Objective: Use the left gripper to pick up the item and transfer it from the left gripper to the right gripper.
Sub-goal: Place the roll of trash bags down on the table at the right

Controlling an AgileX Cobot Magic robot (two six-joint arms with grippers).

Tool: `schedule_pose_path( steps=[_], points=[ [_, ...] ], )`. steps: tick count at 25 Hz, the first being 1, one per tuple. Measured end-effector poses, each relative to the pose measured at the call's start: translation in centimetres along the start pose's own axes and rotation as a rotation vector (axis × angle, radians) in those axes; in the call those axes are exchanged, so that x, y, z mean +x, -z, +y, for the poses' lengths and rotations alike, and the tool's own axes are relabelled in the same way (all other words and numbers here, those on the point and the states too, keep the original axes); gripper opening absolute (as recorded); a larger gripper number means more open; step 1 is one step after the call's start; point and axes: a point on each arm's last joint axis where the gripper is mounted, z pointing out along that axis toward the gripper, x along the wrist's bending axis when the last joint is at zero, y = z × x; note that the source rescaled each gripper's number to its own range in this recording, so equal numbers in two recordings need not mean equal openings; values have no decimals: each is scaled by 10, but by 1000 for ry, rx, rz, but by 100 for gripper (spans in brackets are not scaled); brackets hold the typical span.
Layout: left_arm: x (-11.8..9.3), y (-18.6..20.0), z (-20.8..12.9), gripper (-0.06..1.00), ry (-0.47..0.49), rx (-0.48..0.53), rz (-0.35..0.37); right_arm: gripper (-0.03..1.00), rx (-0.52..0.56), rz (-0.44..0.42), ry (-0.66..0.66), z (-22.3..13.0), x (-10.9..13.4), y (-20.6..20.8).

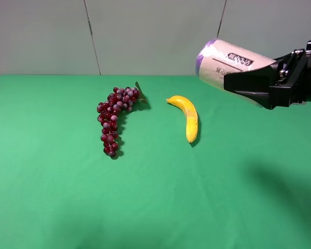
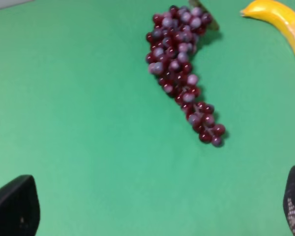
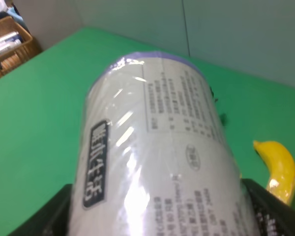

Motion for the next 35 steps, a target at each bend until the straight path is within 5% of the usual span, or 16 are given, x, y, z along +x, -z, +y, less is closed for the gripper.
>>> schedule_pose_path(
  steps=[17,24,35],
  points=[
    [7,43,-121,97,8,-203,51,0,67,-20,-13,-6,-2,0],
    [7,33,-156,97,10,-216,49,0,68,-41,-18,-6,-4,0],
    [5,9,-168,95,13,-105,16,0,104,-56,-38,-10,-5,0]
  ],
)
